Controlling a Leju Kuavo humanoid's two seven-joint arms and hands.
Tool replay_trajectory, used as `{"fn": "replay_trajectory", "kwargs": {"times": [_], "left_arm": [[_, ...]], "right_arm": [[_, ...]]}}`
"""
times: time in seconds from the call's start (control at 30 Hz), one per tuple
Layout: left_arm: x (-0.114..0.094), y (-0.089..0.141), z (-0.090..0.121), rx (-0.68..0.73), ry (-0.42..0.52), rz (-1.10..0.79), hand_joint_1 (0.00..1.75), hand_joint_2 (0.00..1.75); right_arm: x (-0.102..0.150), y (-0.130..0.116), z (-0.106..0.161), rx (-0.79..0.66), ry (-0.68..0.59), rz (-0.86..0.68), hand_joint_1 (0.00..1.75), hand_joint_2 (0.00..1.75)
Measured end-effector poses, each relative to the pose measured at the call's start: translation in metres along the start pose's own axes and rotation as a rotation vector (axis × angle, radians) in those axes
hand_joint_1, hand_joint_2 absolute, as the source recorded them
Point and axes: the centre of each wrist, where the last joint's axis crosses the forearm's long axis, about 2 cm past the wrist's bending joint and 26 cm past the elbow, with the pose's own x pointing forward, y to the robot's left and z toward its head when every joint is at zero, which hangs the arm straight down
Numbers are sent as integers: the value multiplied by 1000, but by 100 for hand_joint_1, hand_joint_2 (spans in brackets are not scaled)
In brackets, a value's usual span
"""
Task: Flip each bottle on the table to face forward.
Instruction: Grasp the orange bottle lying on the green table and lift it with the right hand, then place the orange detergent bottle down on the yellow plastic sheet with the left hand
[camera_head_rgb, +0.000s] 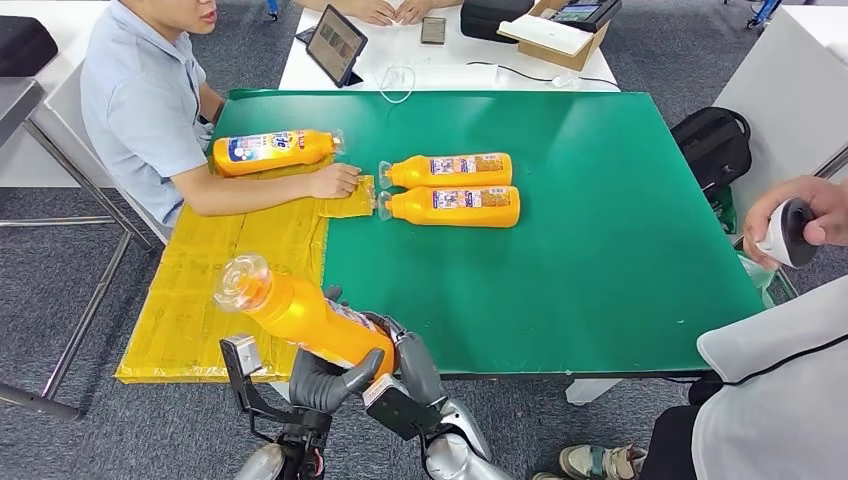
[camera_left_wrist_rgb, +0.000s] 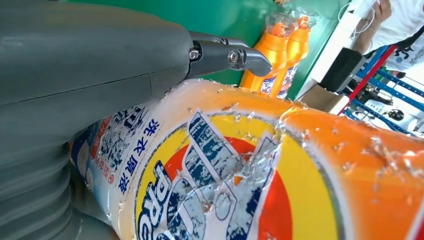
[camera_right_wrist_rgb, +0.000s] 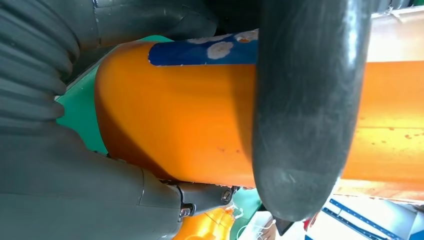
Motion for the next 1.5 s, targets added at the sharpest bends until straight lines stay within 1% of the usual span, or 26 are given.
{"fn": "replay_trajectory", "kwargs": {"times": [0.03, 0.07, 0.1, 0.17, 0.2, 0.23, 0.37, 0.53, 0.67, 0.77, 0.87, 0.93, 1.03, 1.13, 1.3, 1.4, 1.5], "left_arm": [[0, 1, 0, 5, 1, 6, 168, 175], [1, 1, 1, 11, 3, 14, 174, 175], [1, 2, 1, 18, 5, 21, 175, 175], [1, 4, 2, 35, 10, 35, 175, 175], [2, 5, 2, 44, 13, 42, 175, 175], [2, 6, 2, 52, 17, 49, 175, 175], [7, 10, -1, 88, 6, 59, 175, 175], [14, 12, -5, 130, -28, 70, 175, 175], [20, 11, -2, 164, -45, 83, 175, 175], [24, 15, -2, 196, -59, 21, 175, 175], [25, 23, -4, 222, -93, -143, 175, 175], [25, 32, -9, 234, -133, -297, 175, 175], [25, 50, -17, 260, -205, -569, 175, 175], [28, 73, -25, 274, -244, -830, 175, 175], [39, 112, -40, 274, -231, -1130, 174, 175], [50, 132, -52, 260, -186, -1283, 173, 175], [58, 146, -64, 240, -129, -1457, 174, 175]], "right_arm": [[0, 1, 0, 3, 0, 2, 173, 175], [0, 1, -1, 7, 0, 5, 167, 175], [-1, 2, 0, 10, 0, 10, 145, 175], [-1, 3, 1, 13, 2, 29, 59, 175], [-2, 4, 2, 13, 4, 41, 22, 175], [-3, 5, 4, 13, 4, 56, 0, 175], [-6, 9, 15, -2, 13, 125, 0, 0], [-9, 13, 32, -31, 33, 185, 0, 0], [-10, 13, 47, -52, 31, 238, 0, 0], [-9, 10, 54, -47, -1, 286, 0, 0], [-8, 5, 58, -39, -38, 328, 0, 0], [-7, 1, 60, -42, -53, 347, 0, 0], [-5, -3, 62, -55, -64, 360, 0, 0], [-4, -6, 65, -75, -61, 358, 0, 0], [-4, -8, 69, -115, -33, 330, 0, 0], [-5, -9, 70, -135, -13, 311, 0, 0], [-6, -10, 71, -148, 0, 298, 0, 0]]}}
